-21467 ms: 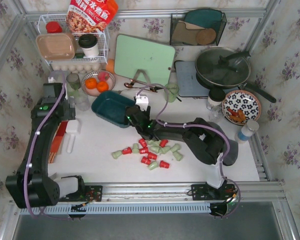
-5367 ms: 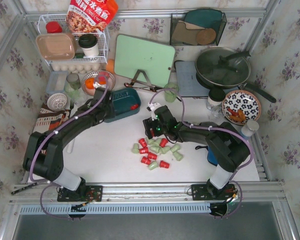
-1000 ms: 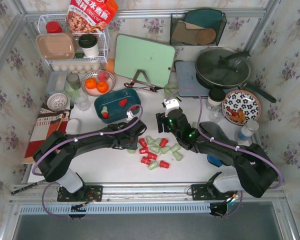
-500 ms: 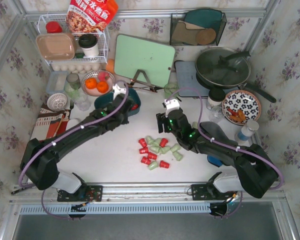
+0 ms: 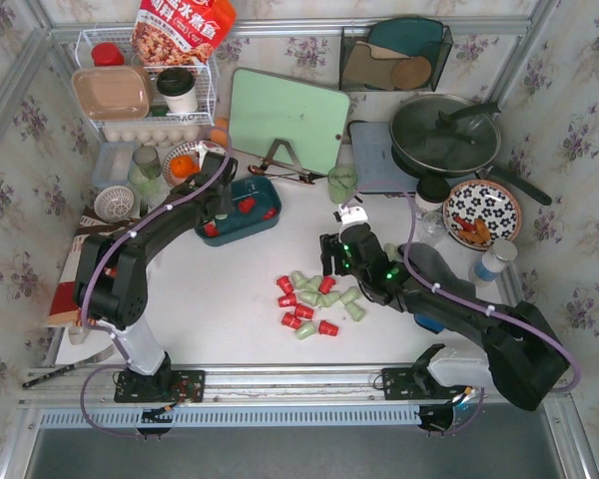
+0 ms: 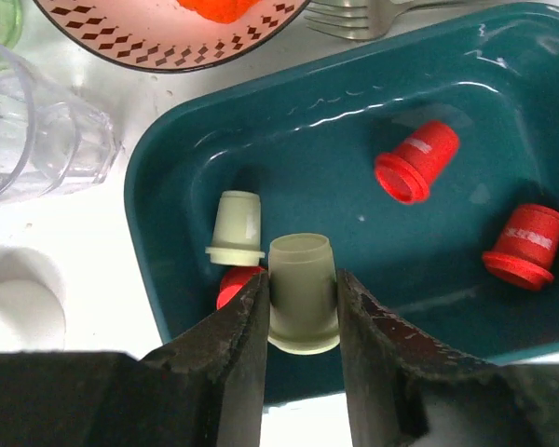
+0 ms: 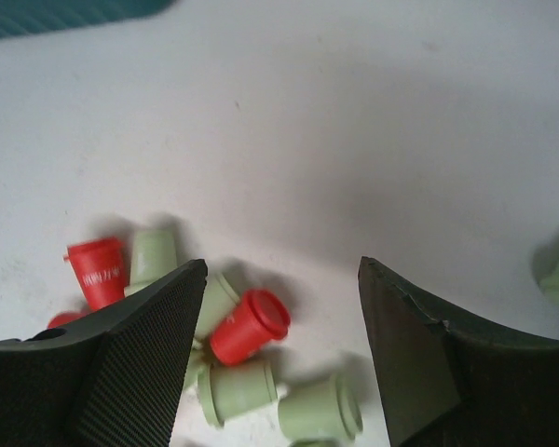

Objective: Mix the coffee capsules in the storage basket

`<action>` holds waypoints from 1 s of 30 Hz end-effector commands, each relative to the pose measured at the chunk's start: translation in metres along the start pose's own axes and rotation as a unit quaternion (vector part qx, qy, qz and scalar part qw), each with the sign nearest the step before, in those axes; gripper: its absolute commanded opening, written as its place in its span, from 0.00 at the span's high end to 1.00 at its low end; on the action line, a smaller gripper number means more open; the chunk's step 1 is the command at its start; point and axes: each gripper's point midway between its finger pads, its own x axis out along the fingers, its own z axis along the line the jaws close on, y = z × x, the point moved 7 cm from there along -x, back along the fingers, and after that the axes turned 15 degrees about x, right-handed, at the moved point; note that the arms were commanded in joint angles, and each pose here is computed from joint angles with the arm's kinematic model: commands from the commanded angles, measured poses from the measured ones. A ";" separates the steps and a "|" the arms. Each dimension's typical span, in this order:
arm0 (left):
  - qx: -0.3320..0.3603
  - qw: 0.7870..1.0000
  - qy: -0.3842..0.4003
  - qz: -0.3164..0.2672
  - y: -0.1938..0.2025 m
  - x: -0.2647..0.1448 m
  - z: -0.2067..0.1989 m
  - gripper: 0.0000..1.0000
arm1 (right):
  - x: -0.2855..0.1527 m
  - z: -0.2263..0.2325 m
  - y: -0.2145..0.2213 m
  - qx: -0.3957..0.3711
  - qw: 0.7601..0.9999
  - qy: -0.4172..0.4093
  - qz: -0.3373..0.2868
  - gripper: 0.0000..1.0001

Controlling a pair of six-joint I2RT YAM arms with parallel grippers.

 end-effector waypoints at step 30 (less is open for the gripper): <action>-0.039 0.989 0.107 -0.096 0.048 -0.083 -0.002 0.38 | -0.026 -0.043 0.081 0.137 0.976 0.115 0.127 0.30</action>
